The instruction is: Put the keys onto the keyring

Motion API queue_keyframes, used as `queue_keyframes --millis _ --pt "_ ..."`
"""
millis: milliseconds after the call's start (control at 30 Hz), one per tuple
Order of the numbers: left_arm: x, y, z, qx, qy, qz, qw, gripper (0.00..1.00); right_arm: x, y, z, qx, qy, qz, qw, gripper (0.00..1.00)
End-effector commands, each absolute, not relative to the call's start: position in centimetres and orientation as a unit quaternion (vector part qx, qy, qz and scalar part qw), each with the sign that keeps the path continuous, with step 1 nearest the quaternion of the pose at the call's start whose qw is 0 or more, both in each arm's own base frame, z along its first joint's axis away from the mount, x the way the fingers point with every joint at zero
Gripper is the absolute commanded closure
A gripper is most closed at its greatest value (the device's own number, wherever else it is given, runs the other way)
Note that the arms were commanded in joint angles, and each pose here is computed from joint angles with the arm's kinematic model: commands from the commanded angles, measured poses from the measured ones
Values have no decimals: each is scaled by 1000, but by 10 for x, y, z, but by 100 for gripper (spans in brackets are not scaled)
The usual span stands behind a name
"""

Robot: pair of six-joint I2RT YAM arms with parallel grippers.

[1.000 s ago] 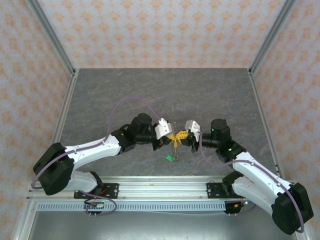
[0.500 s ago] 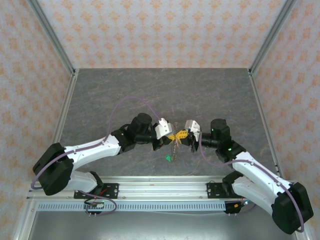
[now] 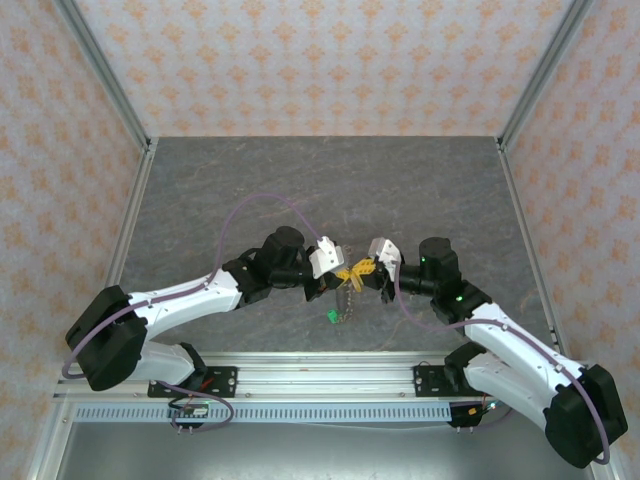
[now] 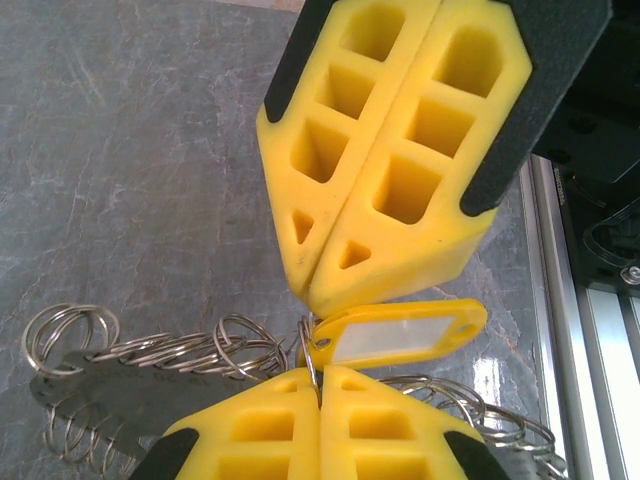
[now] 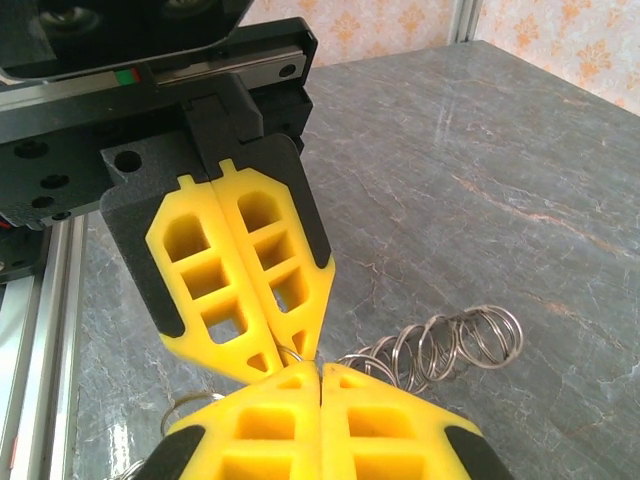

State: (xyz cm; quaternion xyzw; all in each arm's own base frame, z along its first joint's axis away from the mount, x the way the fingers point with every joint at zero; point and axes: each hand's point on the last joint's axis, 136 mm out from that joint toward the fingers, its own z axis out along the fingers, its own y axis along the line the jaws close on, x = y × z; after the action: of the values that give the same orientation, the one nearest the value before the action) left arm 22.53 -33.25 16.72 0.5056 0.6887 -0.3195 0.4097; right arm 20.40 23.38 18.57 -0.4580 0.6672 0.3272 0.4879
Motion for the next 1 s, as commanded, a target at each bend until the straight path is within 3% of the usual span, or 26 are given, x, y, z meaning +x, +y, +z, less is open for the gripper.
queue_keyframes --millis 0,400,967 --pt "220 -341 207 516 641 -340 454 100 218 225 184 -448 687 284 498 100" --pt "222 -343 206 519 641 -339 452 100 209 217 168 -497 700 246 450 100" --pt "223 -341 205 519 645 -333 451 100 195 225 193 -490 665 298 478 100"
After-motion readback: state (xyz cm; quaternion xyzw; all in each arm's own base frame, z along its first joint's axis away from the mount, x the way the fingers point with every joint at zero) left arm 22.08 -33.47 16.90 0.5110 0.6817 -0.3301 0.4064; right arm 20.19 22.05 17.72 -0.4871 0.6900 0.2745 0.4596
